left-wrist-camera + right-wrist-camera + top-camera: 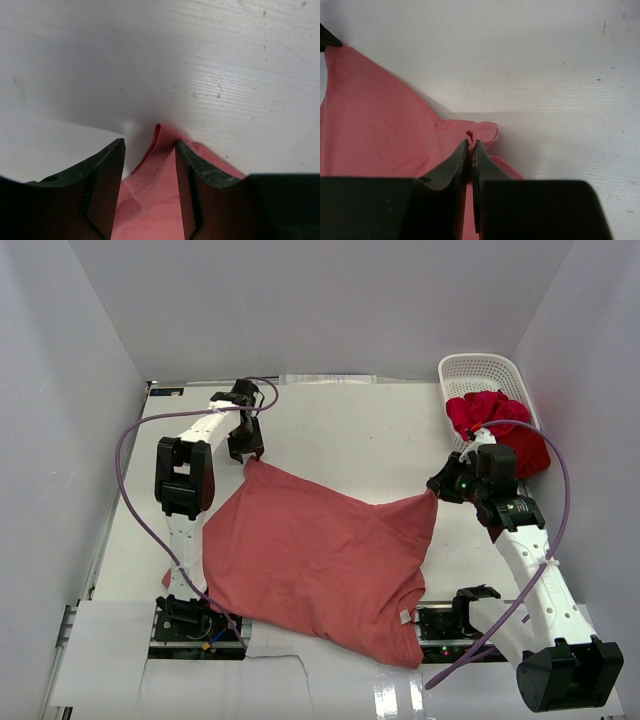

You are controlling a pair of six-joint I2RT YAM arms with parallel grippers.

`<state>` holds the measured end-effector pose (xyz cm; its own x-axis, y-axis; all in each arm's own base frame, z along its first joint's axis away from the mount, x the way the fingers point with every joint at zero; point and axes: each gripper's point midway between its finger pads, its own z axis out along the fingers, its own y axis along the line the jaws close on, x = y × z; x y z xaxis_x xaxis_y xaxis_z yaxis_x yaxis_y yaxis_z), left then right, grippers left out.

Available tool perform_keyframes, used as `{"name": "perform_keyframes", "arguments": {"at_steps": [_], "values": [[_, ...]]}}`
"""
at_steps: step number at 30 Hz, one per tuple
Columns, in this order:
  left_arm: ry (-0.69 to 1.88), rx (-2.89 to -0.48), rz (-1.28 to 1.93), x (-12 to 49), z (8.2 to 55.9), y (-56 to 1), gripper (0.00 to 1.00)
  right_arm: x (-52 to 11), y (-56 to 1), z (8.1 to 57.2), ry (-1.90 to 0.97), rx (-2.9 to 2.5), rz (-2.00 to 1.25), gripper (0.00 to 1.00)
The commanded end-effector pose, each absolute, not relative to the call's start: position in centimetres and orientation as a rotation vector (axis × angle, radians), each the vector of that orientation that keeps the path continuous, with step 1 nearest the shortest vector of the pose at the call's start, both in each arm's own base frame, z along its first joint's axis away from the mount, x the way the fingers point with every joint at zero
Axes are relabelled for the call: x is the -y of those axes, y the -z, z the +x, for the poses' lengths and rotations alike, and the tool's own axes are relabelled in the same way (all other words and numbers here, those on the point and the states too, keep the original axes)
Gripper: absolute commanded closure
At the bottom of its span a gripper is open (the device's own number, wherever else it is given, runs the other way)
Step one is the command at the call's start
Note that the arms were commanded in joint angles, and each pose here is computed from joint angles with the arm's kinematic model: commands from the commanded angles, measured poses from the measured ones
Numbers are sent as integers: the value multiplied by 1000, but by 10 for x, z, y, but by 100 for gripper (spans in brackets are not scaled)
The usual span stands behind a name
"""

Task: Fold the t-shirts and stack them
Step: Flatten out the tshirt

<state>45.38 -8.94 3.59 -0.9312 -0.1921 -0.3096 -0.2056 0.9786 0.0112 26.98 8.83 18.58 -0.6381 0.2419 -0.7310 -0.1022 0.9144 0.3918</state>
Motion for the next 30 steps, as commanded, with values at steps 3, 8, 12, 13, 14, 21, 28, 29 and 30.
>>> {"name": "perform_keyframes", "arguments": {"at_steps": [3,8,12,13,14,21,28,29,30], "values": [[-34,-2795,-253,96,459,-46,53,-89,-194,276,-514,-2151,88,92],[-29,-2794,-242,97,460,-46,78,-88,-195,276,-512,-2149,88,92],[-32,-2776,-243,97,463,-51,100,-91,-193,282,-520,-2148,83,92],[-38,-2765,-249,96,465,-53,100,-93,-189,287,-530,-2165,80,92],[-41,-2745,-255,95,470,-58,100,-94,-188,292,-534,-2170,77,92],[85,-2645,-387,77,526,-89,100,-119,-190,375,-609,-2258,-5,92],[225,-2442,-514,53,558,-149,100,-141,-242,461,-671,-2166,-133,92],[284,-2394,-518,52,564,-162,100,-144,-258,470,-680,-2111,-151,92],[331,-2364,-523,54,565,-173,100,-147,-281,477,-688,-2051,-170,92]]}}
